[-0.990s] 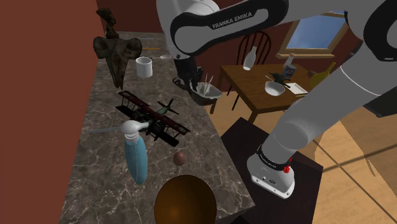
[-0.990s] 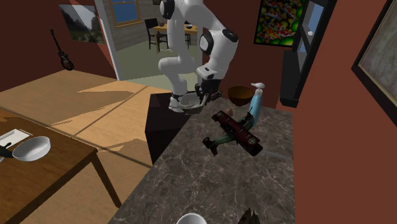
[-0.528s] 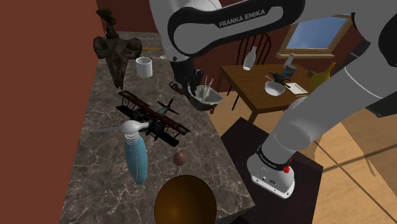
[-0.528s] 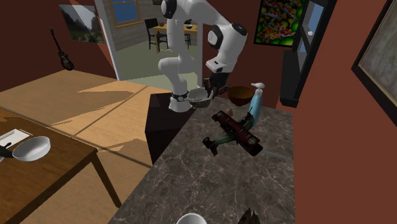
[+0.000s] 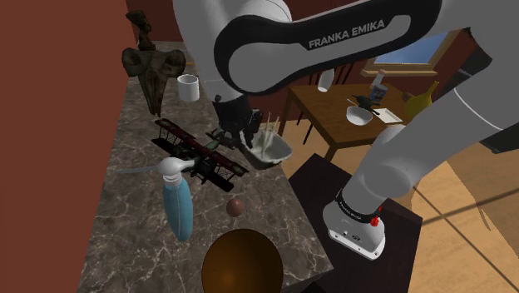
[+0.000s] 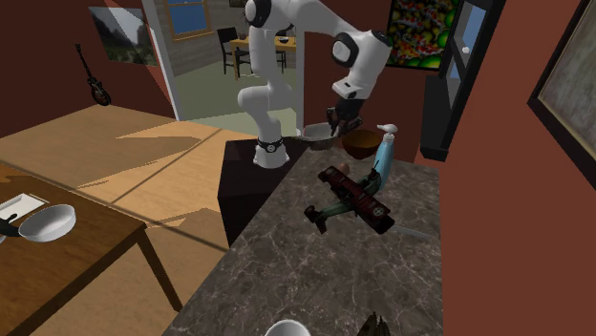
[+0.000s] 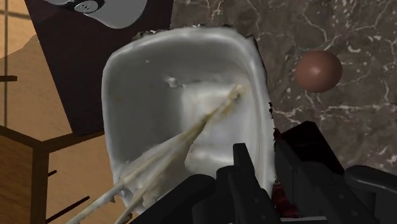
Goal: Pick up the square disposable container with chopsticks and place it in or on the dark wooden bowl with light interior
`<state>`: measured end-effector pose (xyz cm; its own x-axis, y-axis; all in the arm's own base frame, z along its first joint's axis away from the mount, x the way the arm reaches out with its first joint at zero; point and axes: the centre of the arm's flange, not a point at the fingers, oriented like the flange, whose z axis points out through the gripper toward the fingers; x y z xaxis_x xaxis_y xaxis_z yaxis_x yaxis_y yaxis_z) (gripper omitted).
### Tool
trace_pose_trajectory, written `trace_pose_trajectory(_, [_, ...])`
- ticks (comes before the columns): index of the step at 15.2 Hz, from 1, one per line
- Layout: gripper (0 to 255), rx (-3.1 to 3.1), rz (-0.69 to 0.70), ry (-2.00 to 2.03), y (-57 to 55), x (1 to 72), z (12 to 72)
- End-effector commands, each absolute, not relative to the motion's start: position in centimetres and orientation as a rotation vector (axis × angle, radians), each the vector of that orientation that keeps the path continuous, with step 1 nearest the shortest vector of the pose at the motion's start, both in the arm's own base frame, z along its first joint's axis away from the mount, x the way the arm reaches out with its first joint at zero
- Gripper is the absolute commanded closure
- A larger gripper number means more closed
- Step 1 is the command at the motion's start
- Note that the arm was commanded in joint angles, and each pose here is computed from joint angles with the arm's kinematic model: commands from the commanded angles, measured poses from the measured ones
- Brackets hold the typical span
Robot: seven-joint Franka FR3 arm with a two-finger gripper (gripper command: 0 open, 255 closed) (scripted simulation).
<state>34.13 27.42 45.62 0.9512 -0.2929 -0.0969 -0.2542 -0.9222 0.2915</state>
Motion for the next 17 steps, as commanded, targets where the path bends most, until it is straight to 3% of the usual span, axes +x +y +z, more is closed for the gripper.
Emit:
trace_pose_trajectory(1, [255, 2.826, -0.201, -0.407, 29.7, 32.5, 45.6])
trace_pose_trajectory(17, [255, 2.826, -0.201, -0.407, 47.1, 20.6, 46.0])
